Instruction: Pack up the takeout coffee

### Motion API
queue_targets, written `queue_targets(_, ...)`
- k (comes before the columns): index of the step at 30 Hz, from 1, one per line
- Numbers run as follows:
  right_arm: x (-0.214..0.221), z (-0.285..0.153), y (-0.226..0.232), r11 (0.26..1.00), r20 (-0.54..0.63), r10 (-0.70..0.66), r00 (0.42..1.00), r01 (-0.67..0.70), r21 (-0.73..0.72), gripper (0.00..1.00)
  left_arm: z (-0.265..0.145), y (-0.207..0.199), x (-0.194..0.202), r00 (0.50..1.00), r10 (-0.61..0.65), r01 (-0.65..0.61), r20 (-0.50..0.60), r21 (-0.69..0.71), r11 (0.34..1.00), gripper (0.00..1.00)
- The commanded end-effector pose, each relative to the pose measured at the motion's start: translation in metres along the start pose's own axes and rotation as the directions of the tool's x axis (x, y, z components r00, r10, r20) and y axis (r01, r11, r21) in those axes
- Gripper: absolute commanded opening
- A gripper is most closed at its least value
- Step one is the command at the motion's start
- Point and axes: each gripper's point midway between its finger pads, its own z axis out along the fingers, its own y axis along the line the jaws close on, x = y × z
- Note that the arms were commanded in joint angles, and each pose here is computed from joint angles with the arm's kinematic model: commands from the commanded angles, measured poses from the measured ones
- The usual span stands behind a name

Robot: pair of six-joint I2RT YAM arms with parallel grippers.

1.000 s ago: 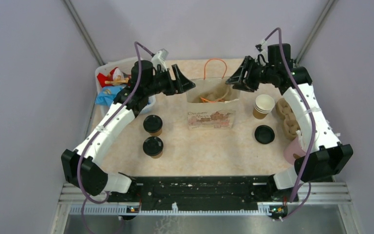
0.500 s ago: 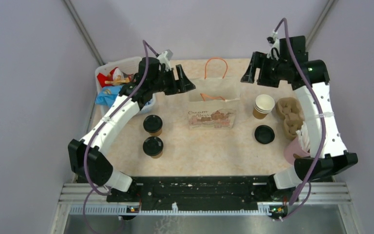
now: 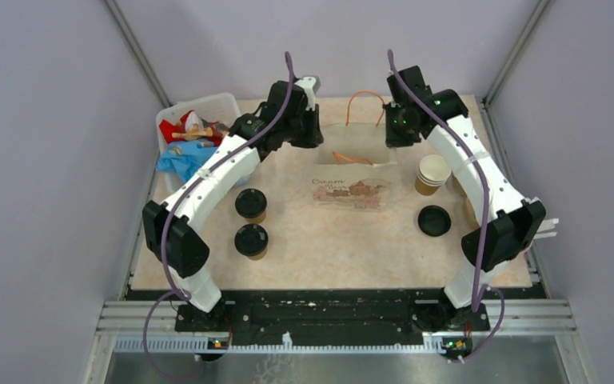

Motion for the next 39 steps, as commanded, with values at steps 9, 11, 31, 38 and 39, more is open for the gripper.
queue_targets(9,-0.049,-0.101,0.005,0.997,0.217,0.037,0.976,-0.020,-0.079,0.00,-0.074,-0.016,-0.083,0.978,0.099,-0.088,0.185,-0.066,0.994,0.00)
queue_targets(11,-0.053,-0.116,0.012,0.990,0.236,0.063,0.970,-0.032,-0.134,0.00,-0.093,-0.023,-0.092,0.971,0.082,-0.073,0.223,-0.048,0.996,0.00)
queue_targets(31,-0.015,-0.078,0.016,0.987,0.118,0.025,0.993,-0.006,-0.160,0.71,-0.105,0.020,-0.025,0.992,-0.014,0.023,0.128,-0.070,0.997,0.83)
queue_targets(38,-0.003,-0.074,0.044,0.929,0.032,0.248,0.968,-0.228,-0.292,0.75,-0.081,0.022,-0.053,0.986,0.051,-0.037,0.159,-0.090,0.995,0.84)
queue_targets(39,-0.001,-0.076,0.051,0.915,0.023,0.257,0.966,-0.236,-0.326,0.75,-0.079,0.021,-0.062,0.982,0.070,-0.056,0.175,-0.086,0.995,0.84)
